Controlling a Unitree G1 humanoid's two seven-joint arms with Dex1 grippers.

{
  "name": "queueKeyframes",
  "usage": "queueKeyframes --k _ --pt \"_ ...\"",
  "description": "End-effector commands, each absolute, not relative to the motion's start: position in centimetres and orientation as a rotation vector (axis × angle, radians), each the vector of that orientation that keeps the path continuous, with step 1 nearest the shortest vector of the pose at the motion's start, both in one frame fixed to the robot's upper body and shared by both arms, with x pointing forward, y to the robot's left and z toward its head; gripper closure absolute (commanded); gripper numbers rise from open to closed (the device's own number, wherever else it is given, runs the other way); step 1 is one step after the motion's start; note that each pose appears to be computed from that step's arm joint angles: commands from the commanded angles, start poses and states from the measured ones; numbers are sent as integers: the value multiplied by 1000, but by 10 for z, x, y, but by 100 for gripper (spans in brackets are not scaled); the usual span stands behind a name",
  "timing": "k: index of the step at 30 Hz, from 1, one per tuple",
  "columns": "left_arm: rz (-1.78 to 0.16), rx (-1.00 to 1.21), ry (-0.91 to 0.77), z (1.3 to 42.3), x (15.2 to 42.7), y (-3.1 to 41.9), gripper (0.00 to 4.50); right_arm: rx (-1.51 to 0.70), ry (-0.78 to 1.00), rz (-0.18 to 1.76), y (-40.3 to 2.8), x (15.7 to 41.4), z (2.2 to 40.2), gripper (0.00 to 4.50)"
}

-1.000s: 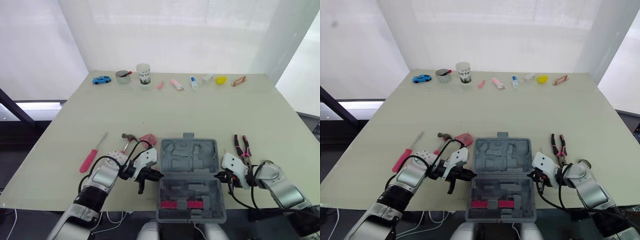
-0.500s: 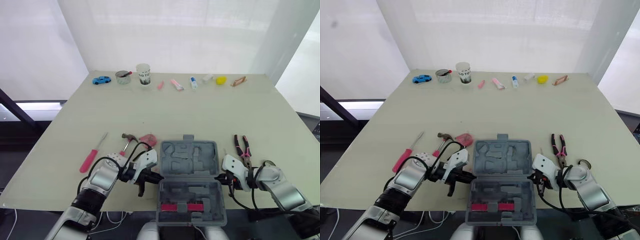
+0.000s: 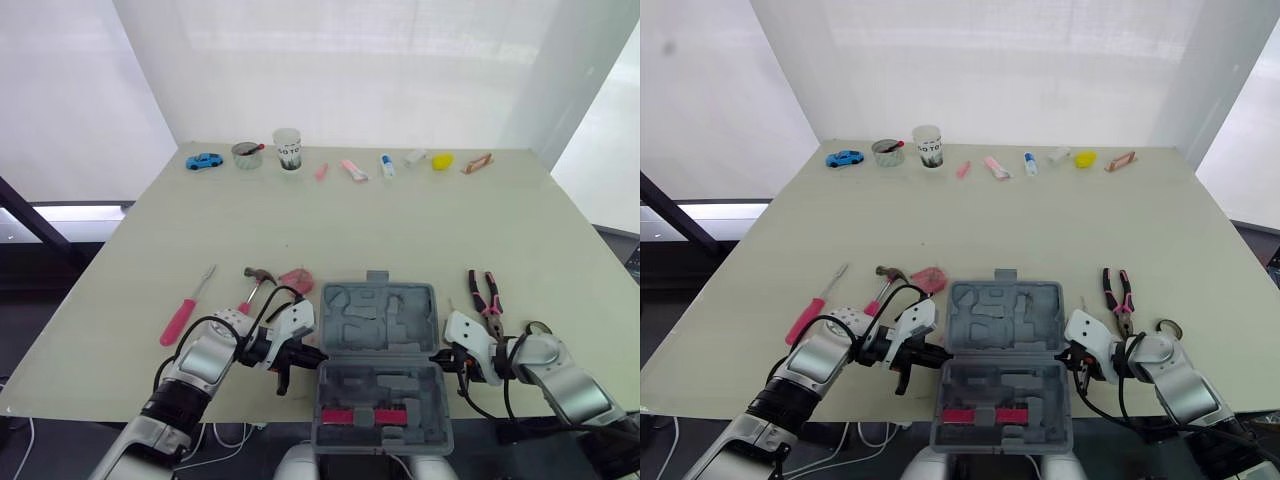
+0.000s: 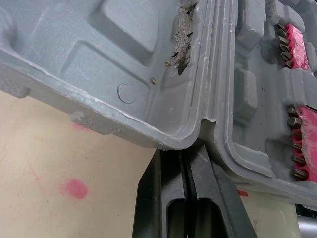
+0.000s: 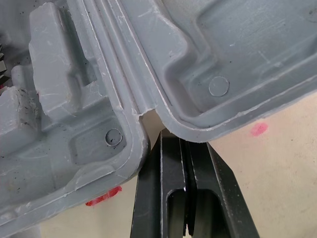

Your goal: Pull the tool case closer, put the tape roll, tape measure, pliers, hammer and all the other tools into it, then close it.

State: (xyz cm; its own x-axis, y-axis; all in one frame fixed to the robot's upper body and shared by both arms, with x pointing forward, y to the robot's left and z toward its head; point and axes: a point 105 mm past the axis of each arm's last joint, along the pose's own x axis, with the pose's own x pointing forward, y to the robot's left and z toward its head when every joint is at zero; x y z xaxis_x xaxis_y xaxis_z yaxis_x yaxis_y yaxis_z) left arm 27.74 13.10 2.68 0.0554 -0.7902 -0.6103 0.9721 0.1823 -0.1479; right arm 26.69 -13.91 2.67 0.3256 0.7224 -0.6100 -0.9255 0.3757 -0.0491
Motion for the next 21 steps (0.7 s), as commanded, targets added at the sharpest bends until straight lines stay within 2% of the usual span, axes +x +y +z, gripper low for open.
queueKeyframes --k 1,21 --pt "-1423 338 714 13 265 125 448 -430 515 1170 -127 262 30 450" --pt "-1439 331 739 12 260 124 448 -431 532 1154 -131 260 25 450"
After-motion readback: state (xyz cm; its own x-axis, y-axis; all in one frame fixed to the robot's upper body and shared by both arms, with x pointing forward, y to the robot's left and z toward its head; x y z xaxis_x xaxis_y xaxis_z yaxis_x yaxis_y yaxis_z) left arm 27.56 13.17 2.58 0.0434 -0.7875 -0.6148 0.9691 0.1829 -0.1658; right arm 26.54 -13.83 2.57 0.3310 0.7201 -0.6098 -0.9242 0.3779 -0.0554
